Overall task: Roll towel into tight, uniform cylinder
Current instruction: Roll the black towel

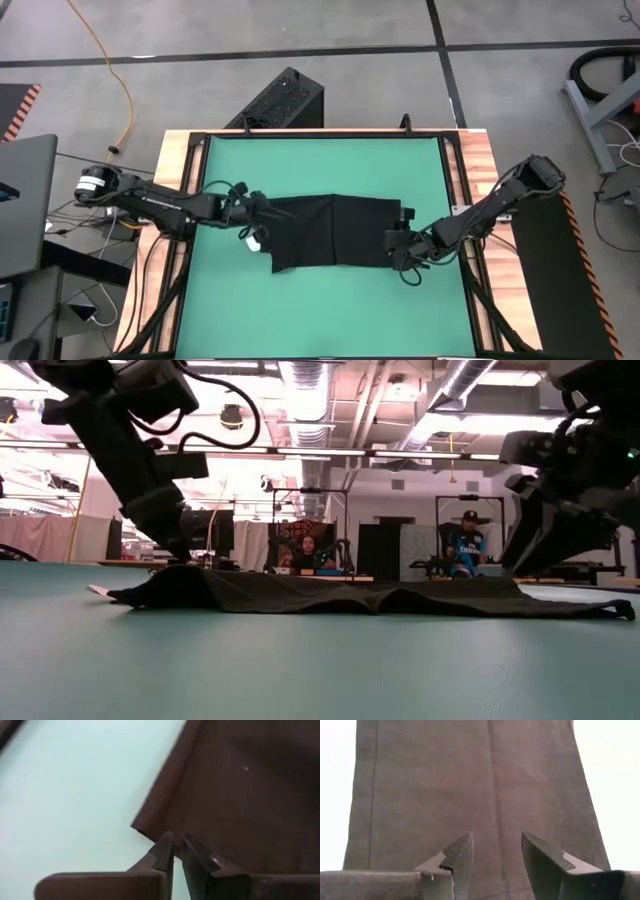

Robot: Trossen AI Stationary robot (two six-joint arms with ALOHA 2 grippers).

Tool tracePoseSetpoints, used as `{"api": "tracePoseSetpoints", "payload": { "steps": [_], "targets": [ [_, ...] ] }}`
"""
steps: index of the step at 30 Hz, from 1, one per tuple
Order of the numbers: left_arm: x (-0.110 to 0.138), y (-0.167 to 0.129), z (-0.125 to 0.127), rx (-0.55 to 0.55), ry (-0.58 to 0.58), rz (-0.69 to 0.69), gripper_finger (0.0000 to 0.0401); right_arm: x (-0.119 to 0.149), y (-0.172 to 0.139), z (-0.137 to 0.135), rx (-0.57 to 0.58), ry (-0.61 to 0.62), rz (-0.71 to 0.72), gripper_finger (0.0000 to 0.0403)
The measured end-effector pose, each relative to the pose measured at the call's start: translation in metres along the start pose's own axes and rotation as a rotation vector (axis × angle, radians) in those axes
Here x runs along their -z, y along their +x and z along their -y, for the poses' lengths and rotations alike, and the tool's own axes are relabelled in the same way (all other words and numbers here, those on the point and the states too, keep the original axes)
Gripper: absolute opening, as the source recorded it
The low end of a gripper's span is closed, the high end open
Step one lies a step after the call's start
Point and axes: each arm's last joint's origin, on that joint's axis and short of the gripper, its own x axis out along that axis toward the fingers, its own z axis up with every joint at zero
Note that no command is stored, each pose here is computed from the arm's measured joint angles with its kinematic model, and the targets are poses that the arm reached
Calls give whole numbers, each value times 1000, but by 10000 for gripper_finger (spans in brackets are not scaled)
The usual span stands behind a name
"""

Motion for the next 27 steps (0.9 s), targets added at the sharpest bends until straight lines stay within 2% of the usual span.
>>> {"api": "tracePoseSetpoints", "payload": {
  "steps": [6,13,27],
  "targets": [
    [2,7,-10,-24,-62,-28,90,3,1,0,1,-2,-2,187],
    [-1,12,-18,56,-184,-37,154,3,1,0,1,-1,-1,187],
    [-7,17,-31,64,-271,-39,160,2,1,0,-2,2,4,187]
  ]
}}
